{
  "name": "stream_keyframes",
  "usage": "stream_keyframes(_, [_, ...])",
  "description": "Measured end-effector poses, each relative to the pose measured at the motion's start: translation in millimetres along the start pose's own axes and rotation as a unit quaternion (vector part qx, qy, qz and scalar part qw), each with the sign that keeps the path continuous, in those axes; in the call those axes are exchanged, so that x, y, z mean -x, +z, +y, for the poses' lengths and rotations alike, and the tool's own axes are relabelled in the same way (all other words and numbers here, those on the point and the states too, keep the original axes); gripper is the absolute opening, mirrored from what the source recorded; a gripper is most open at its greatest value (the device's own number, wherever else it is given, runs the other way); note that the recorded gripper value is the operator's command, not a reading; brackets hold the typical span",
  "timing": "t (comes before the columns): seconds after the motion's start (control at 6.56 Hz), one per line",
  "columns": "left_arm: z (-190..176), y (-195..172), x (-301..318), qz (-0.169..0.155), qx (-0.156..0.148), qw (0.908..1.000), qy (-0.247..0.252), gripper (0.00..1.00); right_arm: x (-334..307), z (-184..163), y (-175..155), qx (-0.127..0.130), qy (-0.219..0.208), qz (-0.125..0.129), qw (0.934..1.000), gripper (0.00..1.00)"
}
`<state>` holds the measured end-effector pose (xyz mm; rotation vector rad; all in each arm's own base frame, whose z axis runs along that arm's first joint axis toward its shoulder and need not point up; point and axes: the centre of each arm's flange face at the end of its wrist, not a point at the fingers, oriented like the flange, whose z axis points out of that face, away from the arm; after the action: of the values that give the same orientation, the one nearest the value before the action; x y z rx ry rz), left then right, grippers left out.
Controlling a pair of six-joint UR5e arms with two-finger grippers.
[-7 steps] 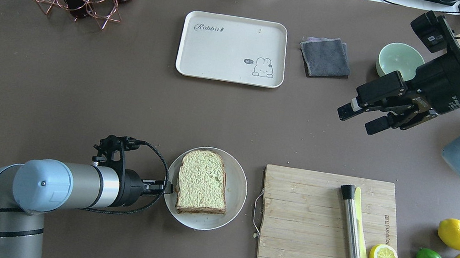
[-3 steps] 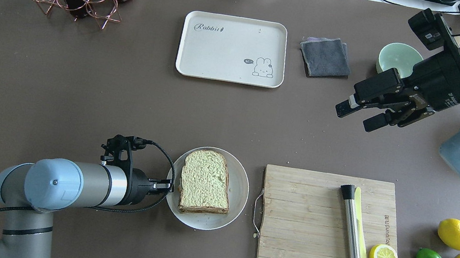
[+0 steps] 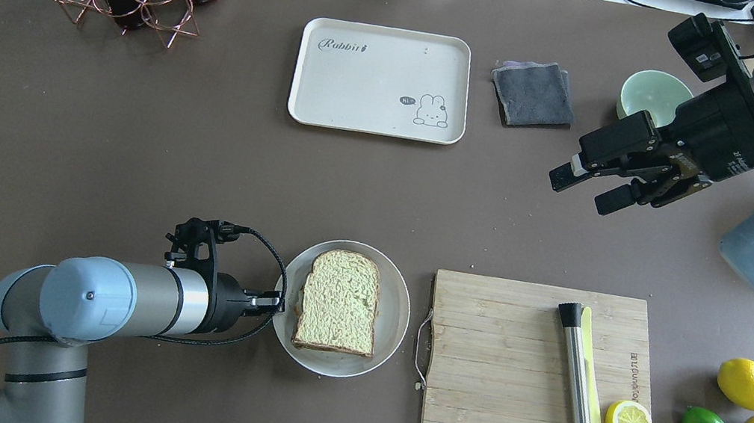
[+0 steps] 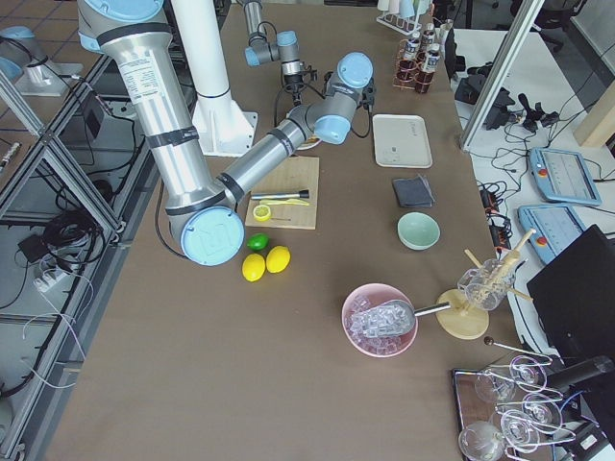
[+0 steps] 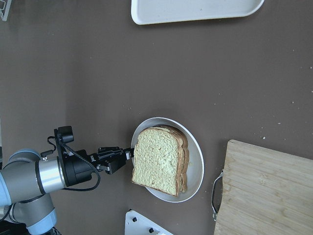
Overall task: Make sandwich and place on tray
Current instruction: 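Move the left gripper to the plate rim and grasp the white plate, then lift the plate with the left gripper and carry it onto the white tray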
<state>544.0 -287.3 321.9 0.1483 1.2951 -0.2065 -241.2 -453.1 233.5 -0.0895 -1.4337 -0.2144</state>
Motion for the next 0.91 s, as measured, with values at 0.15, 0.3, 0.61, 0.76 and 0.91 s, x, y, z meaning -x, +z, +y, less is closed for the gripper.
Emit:
stream_keyframes(0.15, [-1.9, -1.8, -1.6, 0.002, 0.000, 1.0000, 0.000, 0.00, -0.1, 0.1, -0.1, 0.000, 0.000, 0.000, 1.0000, 1.00])
stream_keyframes(0.3, [-8.6, -8.0, -6.1, 0.006, 0.000, 1.0000, -0.003, 0.00, 1.0, 0.9, -0.6, 0.001, 0.000, -0.001, 1.0000, 1.00])
stream_keyframes(0.61, [-35.8, -24.9, -16.5, 0.014, 0.007, 0.9997, -0.018, 0.00, 4.9, 3.4, -4.1, -0.002, -0.002, -0.003, 1.0000, 1.00])
stream_keyframes(0.76, [-47.3, -27.4, -27.3, 0.009, 0.007, 0.9992, -0.037, 0.00, 6.0, 3.2, -7.2, -0.011, -0.003, -0.001, 0.9999, 1.00])
stream_keyframes(0.91, [-60.7, -26.4, -52.3, -0.007, 0.004, 0.9976, -0.068, 0.00, 5.7, 1.3, -9.9, -0.031, -0.003, 0.005, 0.9995, 1.00])
